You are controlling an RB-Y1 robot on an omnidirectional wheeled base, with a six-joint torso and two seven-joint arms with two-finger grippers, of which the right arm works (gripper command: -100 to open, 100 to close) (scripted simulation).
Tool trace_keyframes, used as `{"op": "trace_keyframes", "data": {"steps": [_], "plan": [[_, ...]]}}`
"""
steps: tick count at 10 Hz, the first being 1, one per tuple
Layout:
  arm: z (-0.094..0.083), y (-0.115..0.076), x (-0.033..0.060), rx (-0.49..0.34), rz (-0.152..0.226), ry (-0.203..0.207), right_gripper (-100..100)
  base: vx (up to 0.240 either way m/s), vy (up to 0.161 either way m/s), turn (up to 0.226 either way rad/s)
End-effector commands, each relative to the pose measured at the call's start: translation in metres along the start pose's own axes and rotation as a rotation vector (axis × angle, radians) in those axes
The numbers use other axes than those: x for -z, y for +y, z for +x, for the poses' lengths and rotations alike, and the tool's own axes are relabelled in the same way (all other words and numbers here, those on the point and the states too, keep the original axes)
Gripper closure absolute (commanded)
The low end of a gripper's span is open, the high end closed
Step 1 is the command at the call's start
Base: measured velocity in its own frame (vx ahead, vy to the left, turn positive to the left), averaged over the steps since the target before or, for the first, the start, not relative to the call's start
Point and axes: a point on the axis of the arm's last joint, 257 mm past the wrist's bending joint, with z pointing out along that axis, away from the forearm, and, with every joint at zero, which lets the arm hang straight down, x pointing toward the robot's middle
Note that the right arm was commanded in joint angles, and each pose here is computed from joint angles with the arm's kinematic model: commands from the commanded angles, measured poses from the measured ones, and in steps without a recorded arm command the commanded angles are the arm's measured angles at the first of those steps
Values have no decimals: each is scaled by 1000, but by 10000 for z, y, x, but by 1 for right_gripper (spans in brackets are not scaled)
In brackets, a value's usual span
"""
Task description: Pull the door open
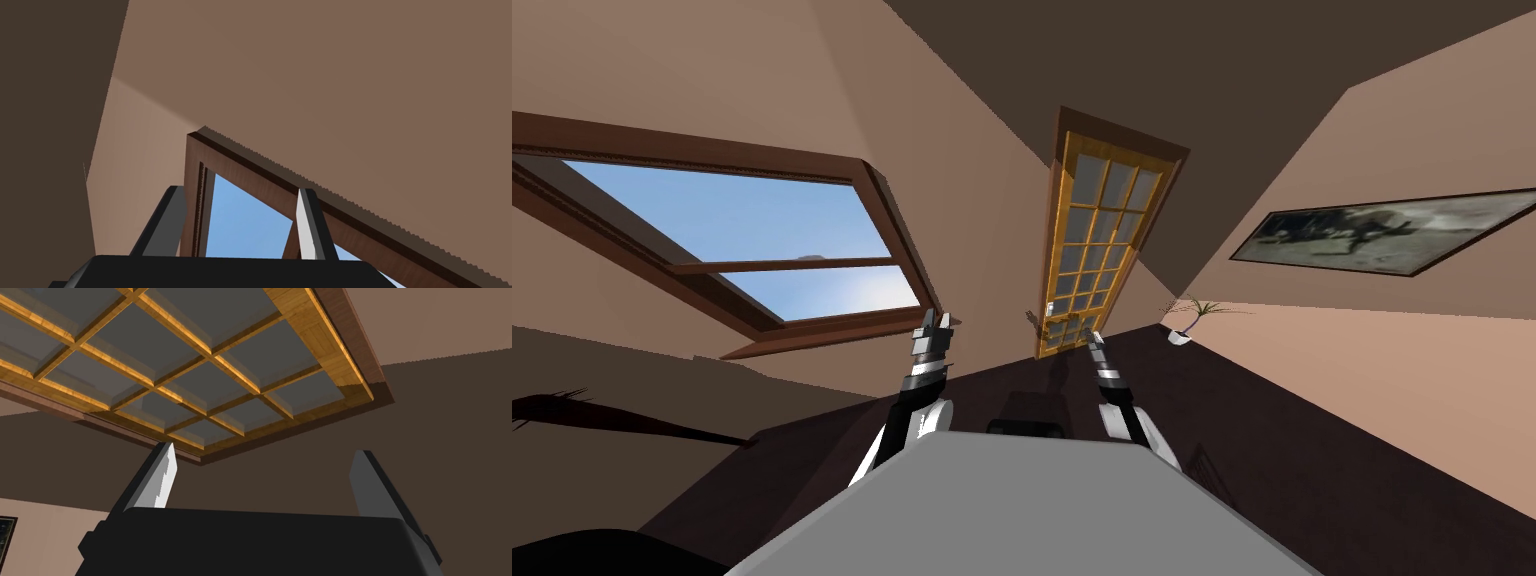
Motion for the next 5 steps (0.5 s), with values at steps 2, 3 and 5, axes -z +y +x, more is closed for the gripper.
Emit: {"op": "trace_keyframes", "data": {"steps": [2, 3, 5], "plan": [[190, -149, 92, 78, 17, 44, -100, 109, -14, 50], [256, -208, 125, 106, 23, 62, -100, 98, -14, 42], [383, -322, 194, 161, 34, 96, -100, 106, -18, 45]]}}
